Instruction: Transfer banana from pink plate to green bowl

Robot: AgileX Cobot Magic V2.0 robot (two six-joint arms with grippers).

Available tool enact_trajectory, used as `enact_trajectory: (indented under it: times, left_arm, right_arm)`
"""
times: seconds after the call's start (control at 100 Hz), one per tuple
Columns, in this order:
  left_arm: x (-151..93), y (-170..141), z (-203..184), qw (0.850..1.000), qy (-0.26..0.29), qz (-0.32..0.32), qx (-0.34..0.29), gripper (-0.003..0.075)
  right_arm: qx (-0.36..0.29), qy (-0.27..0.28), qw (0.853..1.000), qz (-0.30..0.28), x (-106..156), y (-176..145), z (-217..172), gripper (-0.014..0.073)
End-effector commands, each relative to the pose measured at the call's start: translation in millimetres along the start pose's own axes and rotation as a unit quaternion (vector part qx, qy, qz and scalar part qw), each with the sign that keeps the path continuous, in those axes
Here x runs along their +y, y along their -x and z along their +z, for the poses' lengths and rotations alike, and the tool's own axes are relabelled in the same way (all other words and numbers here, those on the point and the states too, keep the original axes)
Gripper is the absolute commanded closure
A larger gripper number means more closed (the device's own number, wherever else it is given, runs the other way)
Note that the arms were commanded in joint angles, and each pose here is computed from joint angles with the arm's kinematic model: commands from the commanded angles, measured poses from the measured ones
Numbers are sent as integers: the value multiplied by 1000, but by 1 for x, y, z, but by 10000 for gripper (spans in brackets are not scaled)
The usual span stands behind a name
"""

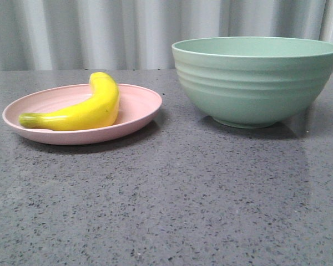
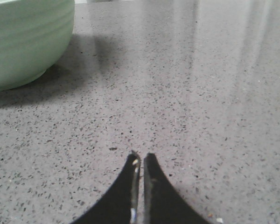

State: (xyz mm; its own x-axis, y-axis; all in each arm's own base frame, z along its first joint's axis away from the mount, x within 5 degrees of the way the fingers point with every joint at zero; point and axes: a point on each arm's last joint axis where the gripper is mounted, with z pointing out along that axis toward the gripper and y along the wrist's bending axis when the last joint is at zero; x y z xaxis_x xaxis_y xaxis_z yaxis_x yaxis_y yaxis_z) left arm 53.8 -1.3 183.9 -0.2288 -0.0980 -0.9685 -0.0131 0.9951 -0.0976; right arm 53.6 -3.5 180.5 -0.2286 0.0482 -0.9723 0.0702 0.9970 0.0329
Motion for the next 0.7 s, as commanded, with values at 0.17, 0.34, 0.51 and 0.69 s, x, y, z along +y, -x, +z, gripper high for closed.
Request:
enact_trajectory:
  times: [0.17,0.34,0.51,0.69]
  left_arm:
    - [1,4,0,998,0,0,-61,738]
    - [0,9,-1,996,-1,0,-89,738]
    - [0,12,-2,994,-3,-7,-109,738]
    - [0,17,-3,991,-5,-12,-135,738]
  right_arm:
    - [-53,-2,999,-7,0,3,1,669]
    - [-127,1,992,-7,0,16,-2,669]
    - [-133,1,991,-7,0,17,-2,669]
    - [-143,1,990,-7,0,19,-2,669]
